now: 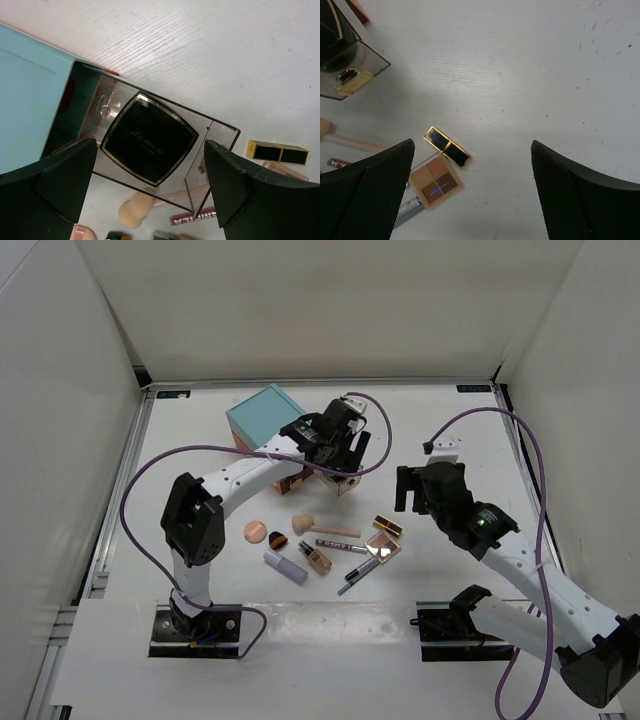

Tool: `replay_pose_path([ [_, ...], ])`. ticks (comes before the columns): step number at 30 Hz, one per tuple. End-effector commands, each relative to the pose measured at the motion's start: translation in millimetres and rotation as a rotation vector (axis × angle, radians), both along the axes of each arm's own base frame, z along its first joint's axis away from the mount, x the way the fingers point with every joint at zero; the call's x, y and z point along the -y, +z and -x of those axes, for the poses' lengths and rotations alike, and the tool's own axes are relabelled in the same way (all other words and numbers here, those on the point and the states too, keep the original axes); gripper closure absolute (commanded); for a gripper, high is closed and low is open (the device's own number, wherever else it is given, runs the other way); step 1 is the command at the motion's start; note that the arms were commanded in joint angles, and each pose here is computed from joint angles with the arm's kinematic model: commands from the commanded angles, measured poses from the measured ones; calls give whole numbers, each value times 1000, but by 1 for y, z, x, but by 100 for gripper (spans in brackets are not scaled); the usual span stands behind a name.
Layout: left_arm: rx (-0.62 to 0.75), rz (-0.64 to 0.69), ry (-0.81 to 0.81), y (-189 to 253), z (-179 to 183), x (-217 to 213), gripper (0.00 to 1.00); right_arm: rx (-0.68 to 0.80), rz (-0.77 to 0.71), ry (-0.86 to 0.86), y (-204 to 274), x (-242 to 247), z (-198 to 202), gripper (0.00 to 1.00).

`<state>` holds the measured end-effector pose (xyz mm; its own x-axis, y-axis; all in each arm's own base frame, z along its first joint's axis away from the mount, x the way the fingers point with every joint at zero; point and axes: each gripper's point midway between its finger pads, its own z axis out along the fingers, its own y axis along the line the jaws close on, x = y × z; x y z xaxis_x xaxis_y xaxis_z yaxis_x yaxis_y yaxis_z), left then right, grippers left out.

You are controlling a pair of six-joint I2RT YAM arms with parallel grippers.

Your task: Organize the makeup

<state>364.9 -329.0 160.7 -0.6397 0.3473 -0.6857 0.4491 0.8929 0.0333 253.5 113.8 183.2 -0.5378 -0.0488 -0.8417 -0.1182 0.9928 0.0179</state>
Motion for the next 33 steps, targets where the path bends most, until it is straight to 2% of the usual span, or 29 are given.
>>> replay_pose_path([
  [1,92,76,-27,54,0,5,2,-57,-11,7,-15,1,12,1],
  [6,127,110,-31,81,9,2,2,-181,25,100,-50,-15,31,1],
  [11,157,150,35,104,37,-28,2,-230,-14,181,-77,-44,47,1],
  [12,130,126,43,88,47,-38,2,-234,-17,193,-80,-48,49,1],
  [14,133,176,76,95,62,-53,2,-256,6,185,-92,-48,50,1],
  [15,101,148,88,75,72,-64,2,-260,10,173,-95,-48,50,1],
  [17,91,171,112,74,85,-77,2,-291,41,159,-109,-45,52,1],
  [18,48,151,133,56,94,-86,2,-303,47,171,-113,-47,54,1],
  [22,-17,144,183,33,117,-107,2,-334,76,217,-132,-56,59,1],
  [26,-38,146,219,25,128,-120,2,-338,116,264,-139,-63,60,1],
  [33,-16,166,254,36,135,-133,2,-373,172,269,-159,-66,55,2],
])
